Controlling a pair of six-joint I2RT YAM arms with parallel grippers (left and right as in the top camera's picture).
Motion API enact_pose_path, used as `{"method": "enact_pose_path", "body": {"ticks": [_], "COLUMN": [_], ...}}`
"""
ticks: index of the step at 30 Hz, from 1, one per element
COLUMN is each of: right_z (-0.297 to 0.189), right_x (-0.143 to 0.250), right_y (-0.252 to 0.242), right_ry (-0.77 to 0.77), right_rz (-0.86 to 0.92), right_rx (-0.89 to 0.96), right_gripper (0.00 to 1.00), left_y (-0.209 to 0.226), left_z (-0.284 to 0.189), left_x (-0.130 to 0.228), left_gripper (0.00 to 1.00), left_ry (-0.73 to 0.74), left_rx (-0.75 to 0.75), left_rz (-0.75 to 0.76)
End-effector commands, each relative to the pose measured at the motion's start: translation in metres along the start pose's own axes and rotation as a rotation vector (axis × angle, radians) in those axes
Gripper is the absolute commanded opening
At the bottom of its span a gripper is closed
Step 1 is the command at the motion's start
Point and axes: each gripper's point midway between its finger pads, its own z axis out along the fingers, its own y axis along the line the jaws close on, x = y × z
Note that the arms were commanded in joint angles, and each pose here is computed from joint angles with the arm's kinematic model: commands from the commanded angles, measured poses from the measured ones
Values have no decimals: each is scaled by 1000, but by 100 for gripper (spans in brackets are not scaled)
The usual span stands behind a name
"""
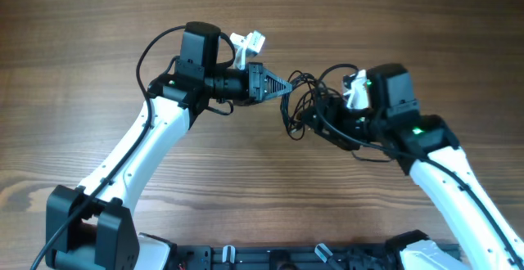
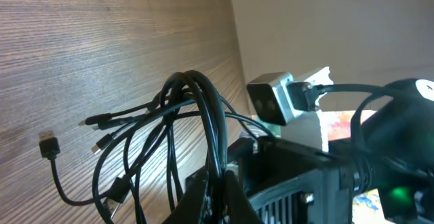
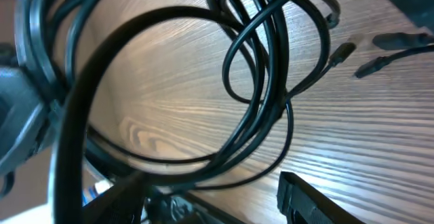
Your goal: Untangle cables
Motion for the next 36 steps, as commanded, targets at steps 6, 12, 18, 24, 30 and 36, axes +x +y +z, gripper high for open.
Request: {"method": "enact_pose_path", "body": {"ticks": [6, 12, 18, 24, 30, 36], "right_z": [37, 46, 46, 48, 47, 44], "right_x": [-9, -25, -28, -16, -4, -6], "right_y": [-9, -7, 1, 13, 32, 38], "right_ry": [-55, -110, -114, -31, 41, 19], "right_rz": [244, 296, 293, 69, -247, -339], "right_rx": [112, 97, 63, 10, -93, -115], "right_gripper": [55, 47, 14, 4, 4, 4], "left_y": [-12, -12, -12, -4, 51, 83], "left_z": [-3, -3, -3, -3, -12, -25], "left_x": [0, 0, 0, 0, 2, 7], "left_gripper": [4, 4, 4, 52, 84, 77], "left_ry": [-4, -4, -4, -12, -73, -97], "left_rx": [21, 21, 21, -15, -300, -484], "left_rz": [33, 33, 33, 58, -58, -94]}}
